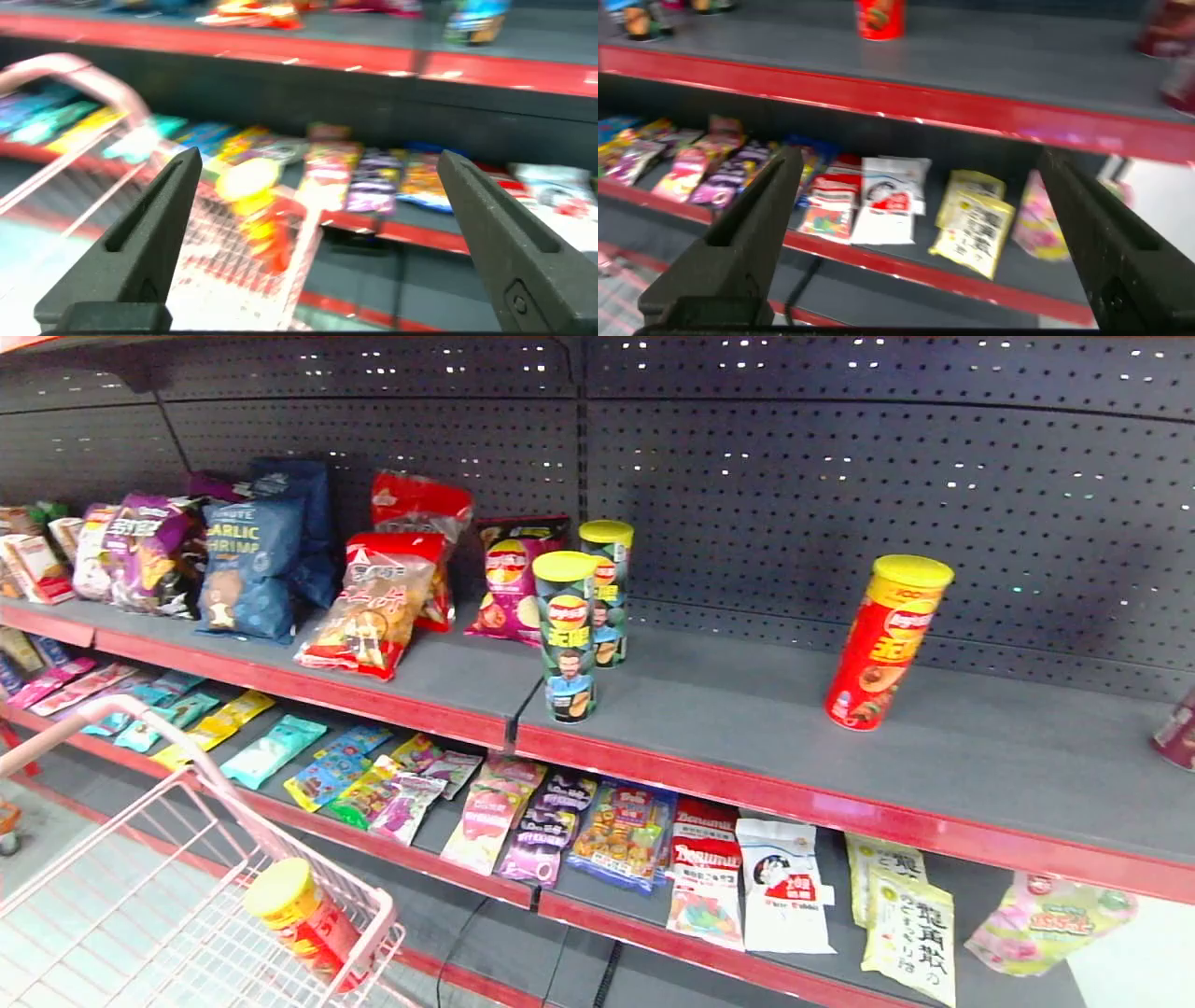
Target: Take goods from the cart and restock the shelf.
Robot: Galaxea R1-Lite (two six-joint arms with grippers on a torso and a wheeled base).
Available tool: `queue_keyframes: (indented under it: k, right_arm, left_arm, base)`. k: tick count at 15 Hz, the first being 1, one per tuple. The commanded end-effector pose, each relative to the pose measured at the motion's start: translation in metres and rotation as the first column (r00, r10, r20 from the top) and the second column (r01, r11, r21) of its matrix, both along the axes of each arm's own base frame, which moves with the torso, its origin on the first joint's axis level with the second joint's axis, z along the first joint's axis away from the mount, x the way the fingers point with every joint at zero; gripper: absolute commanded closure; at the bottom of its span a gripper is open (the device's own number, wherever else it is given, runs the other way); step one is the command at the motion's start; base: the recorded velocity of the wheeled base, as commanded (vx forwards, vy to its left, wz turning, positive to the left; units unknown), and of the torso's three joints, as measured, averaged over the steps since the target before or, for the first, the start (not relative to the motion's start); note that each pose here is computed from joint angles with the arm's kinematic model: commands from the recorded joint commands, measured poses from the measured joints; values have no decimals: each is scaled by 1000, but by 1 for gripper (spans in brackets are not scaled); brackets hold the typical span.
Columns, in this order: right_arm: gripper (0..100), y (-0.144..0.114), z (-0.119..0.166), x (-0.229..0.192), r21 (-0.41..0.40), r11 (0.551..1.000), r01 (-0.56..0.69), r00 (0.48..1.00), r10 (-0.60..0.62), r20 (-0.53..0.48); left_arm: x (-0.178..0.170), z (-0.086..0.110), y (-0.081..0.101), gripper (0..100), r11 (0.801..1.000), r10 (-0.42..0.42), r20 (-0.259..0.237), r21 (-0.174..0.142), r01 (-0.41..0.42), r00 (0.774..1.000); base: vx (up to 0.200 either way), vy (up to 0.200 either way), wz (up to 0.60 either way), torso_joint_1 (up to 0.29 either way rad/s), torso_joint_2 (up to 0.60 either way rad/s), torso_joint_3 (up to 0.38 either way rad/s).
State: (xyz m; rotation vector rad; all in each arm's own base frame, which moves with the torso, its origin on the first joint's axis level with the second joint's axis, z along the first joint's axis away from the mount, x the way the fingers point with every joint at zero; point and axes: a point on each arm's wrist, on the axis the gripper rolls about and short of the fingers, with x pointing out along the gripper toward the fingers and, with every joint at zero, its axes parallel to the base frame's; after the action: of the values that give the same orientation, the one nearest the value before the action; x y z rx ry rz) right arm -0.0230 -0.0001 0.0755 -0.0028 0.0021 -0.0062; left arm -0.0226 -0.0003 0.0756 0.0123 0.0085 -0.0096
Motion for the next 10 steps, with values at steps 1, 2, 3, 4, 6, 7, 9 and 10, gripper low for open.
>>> queue_keyframes:
  k: [1, 2, 3, 4, 6, 7, 9, 10]
  right_arm:
    - [0, 0, 0, 0, 0, 1000, 0, 1000, 0, -1]
    - [0, 0, 0, 0, 0, 1000, 0, 1000, 0, -1]
    - [0, 0, 0, 0, 0, 1000, 0, 1000, 0, -1]
    - [0, 0, 0, 0, 0, 1000, 0, 1000, 0, -1]
    - [0, 0, 0, 0, 1, 1000, 0, 1000, 0, -1]
    - [0, 0, 0, 0, 1, 1000, 0, 1000, 0, -1]
    - [0, 0, 0, 0, 1, 1000, 0, 1000, 0, -1]
    - [0, 0, 0, 0, 1, 1000, 0, 1000, 0, -1]
  left_arm:
    - [0, 0, 0, 0, 1000, 0, -1, 0, 0, 1000]
    - [0, 0, 0, 0, 1000, 0, -2, 0, 0, 1000]
    - [0, 0, 0, 0, 1000, 0, -1, 0, 0, 1000]
    - [0, 0, 0, 0, 1000, 0, -1, 0, 0, 1000]
    - [0, 0, 0, 0, 1000, 0, -1, 0, 0, 1000]
    - [0, 0, 0, 0, 1000, 0, -1, 0, 0, 1000]
    - [0, 0, 0, 0, 1000, 0, -1, 0, 0, 1000]
    - [0, 0, 0, 0, 1000, 0, -1, 0, 0, 1000]
  base:
    - [0, 0, 600, -2, 2, 7]
    - [0, 0, 600, 2, 7, 2]
    - [0, 0, 600, 2, -2, -2]
    - [0, 0, 600, 2, 2, 7]
    - [0, 0, 0, 0, 0, 0]
    - [0, 0, 0, 0, 0, 0]
    - [0, 0, 0, -40, 67, 45]
    - [0, 0, 0, -134, 305, 154]
